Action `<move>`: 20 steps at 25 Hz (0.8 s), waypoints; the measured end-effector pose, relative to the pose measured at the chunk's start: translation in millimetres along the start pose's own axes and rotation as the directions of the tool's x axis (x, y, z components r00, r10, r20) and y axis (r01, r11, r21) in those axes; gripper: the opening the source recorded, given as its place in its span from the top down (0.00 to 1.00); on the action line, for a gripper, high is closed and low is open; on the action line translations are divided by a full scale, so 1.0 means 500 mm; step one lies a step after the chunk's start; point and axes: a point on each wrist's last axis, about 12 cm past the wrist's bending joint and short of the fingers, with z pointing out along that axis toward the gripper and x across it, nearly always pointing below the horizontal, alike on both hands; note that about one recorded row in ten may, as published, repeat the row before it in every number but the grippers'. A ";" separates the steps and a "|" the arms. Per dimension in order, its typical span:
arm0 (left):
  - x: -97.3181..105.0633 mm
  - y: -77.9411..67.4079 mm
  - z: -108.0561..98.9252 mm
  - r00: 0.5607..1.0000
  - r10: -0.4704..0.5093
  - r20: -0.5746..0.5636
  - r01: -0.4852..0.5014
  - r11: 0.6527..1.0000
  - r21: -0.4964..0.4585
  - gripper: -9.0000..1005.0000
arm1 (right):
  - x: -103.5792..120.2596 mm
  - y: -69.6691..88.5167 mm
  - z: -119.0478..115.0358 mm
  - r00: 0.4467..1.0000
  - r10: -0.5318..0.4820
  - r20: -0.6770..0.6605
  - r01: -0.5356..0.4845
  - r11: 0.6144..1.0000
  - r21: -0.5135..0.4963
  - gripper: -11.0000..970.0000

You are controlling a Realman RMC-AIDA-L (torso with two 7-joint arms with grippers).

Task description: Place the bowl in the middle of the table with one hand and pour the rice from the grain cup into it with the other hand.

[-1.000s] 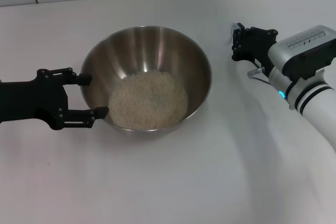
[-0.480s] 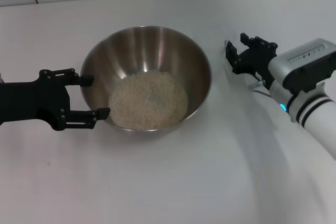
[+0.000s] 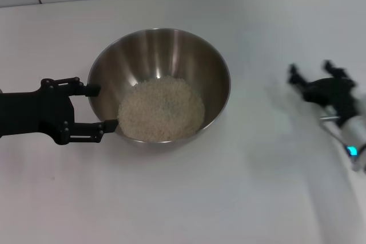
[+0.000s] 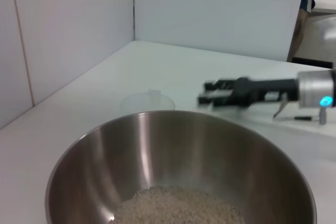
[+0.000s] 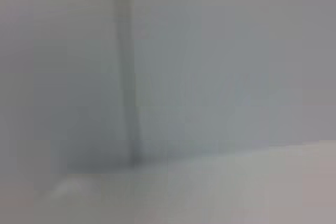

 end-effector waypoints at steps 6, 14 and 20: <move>0.000 0.000 0.000 1.000 0.000 0.000 0.000 1.000 -0.001 0.16 | -0.059 -0.100 -0.082 0.905 0.291 0.309 -0.286 0.956 -0.062 0.15; -0.001 0.001 0.003 1.000 -0.002 0.001 0.002 1.000 0.002 0.16 | -0.203 -0.118 -0.053 0.944 0.230 0.237 -0.025 0.764 -0.644 0.15; -0.003 0.004 0.005 1.000 0.000 0.002 0.000 1.000 -0.004 0.16 | -0.254 -0.062 0.003 0.979 -0.119 0.165 0.203 0.573 -0.794 0.15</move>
